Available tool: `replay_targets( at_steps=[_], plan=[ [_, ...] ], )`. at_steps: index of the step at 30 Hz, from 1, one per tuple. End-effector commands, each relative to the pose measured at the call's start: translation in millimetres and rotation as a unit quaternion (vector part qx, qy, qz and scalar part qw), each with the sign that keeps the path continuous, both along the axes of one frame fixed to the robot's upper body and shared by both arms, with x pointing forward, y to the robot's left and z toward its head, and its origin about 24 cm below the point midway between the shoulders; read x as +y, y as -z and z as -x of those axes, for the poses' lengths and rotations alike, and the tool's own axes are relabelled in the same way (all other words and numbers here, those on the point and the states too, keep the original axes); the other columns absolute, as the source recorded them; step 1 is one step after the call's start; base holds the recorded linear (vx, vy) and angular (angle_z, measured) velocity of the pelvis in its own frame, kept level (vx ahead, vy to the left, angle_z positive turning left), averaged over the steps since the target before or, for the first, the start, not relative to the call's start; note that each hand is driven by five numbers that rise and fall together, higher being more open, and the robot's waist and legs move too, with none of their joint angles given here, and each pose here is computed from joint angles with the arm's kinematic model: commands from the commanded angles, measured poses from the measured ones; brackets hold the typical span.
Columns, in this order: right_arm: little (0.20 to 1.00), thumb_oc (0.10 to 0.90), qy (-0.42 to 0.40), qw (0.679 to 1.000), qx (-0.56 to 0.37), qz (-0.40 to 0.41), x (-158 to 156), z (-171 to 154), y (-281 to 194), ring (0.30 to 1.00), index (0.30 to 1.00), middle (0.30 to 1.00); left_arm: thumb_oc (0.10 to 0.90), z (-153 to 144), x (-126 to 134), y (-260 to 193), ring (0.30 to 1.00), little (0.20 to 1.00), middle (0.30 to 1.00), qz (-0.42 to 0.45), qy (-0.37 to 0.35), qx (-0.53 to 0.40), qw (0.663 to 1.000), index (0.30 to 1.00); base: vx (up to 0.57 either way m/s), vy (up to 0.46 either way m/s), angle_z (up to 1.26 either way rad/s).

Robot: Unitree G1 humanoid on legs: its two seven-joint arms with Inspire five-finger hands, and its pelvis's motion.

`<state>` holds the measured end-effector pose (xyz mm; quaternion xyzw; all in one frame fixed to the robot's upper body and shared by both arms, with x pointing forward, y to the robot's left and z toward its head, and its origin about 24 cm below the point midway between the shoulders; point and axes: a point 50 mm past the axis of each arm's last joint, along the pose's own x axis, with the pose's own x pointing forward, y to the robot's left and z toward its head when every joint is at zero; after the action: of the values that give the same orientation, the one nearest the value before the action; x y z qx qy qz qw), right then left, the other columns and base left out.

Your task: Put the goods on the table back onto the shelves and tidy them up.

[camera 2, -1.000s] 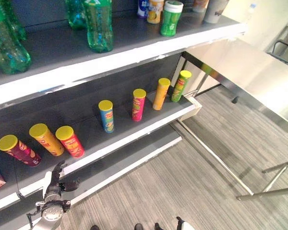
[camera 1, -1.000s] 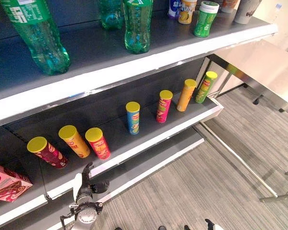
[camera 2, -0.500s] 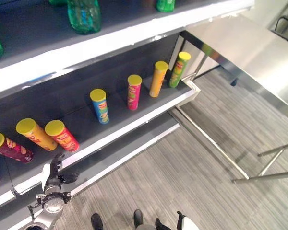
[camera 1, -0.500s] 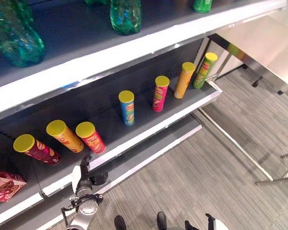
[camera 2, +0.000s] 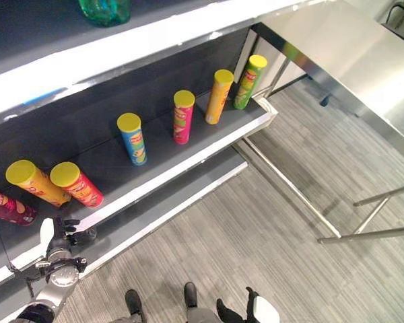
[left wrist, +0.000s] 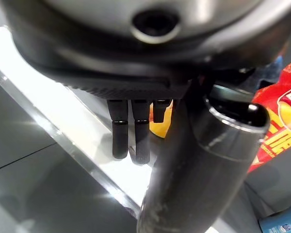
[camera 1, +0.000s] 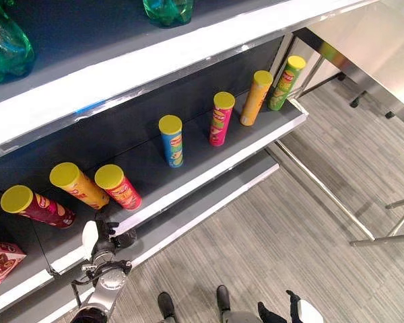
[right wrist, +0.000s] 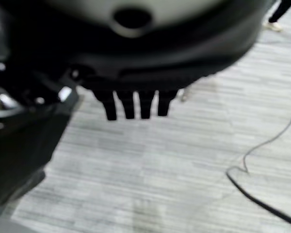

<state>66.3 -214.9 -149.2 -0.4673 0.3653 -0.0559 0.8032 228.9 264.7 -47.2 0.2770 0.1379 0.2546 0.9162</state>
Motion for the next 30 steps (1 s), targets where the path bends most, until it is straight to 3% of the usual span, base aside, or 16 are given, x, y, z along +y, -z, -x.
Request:
replay_targets(
  at_steps=[1,30],
  plan=[
    [0.900,0.800,-0.009,0.999,-0.026,0.033,-11,-1,-5,0.900,0.900,0.900,0.800,-37,-29,-22,0.900,0.900,0.900,0.021,0.050,-0.068,0.996,0.900,0.00,0.000,0.00],
    [0.900,0.800,-0.014,0.999,-0.015,0.024,-6,5,-4,0.900,0.900,0.900,0.800,-49,-57,-49,0.900,0.900,0.900,0.043,0.102,-0.135,0.985,0.900,0.00,-0.004,-0.02]
  ],
)
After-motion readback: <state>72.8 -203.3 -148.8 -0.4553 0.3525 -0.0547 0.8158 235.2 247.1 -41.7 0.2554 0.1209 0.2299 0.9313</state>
